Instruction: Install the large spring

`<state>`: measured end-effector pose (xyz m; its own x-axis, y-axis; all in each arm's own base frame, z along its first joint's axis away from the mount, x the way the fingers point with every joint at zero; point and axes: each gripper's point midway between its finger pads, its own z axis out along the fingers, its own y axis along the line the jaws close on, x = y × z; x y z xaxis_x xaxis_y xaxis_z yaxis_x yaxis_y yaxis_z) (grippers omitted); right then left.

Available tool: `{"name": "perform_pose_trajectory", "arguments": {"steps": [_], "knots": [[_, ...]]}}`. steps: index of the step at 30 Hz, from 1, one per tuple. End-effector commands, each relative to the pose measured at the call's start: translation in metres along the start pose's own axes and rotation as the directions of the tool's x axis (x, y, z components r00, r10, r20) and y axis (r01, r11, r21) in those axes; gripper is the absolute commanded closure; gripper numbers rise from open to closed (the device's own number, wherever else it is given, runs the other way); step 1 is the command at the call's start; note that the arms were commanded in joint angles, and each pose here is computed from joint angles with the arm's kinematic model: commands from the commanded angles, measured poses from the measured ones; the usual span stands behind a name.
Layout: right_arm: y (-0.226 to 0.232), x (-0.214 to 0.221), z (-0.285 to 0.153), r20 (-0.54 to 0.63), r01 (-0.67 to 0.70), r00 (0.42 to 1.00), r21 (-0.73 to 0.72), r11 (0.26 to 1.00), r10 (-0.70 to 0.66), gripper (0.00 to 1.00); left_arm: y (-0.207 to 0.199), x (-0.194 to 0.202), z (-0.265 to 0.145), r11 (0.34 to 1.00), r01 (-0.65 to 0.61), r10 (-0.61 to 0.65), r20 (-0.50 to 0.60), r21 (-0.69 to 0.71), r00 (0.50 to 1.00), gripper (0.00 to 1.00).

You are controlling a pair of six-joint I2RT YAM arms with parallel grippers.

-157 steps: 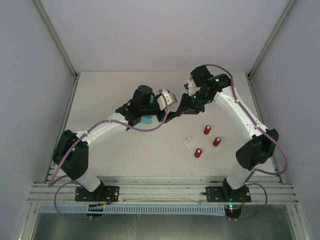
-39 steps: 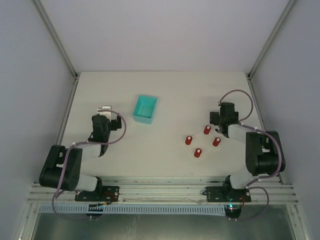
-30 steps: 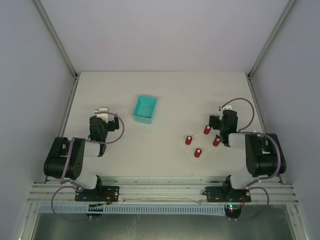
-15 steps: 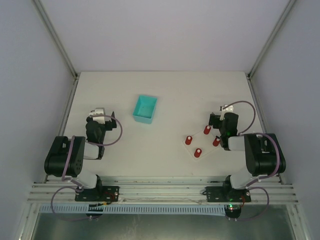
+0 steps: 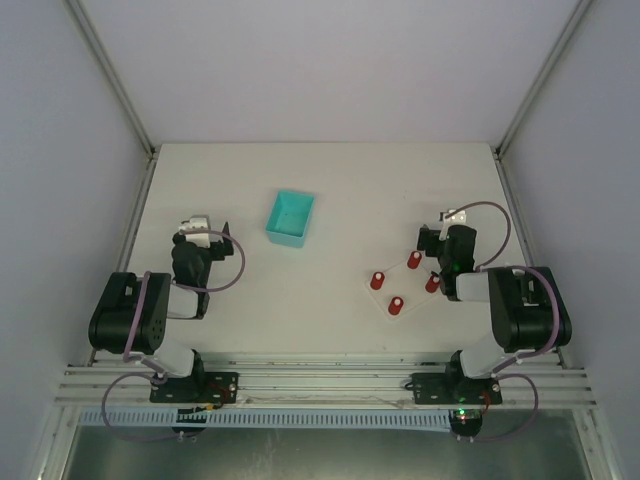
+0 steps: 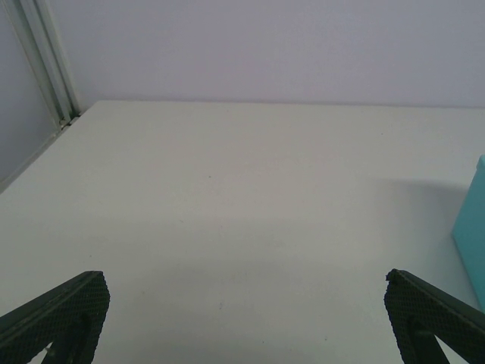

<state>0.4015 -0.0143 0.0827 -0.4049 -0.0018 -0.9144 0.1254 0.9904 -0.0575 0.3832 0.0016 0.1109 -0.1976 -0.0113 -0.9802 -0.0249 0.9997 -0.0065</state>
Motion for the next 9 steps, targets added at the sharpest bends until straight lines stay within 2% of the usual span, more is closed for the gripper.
{"name": "perform_pose_trajectory", "arguments": {"steps": [1,9], "knots": [[-0.0003,-0.0063,0.0001,0.028,0.007,1.000,0.008,1.000,-0.007,0.01,-0.0002,-0.0065,-0.0002,1.000,0.007,-0.007,0.030,0.001,1.000,0.01],[-0.0006,-0.0059,0.0001,0.027,0.007,1.000,0.009,1.000,-0.007,0.01,-0.0006,-0.0066,-0.0003,1.000,0.009,-0.009,0.031,0.004,0.999,0.01]]}}
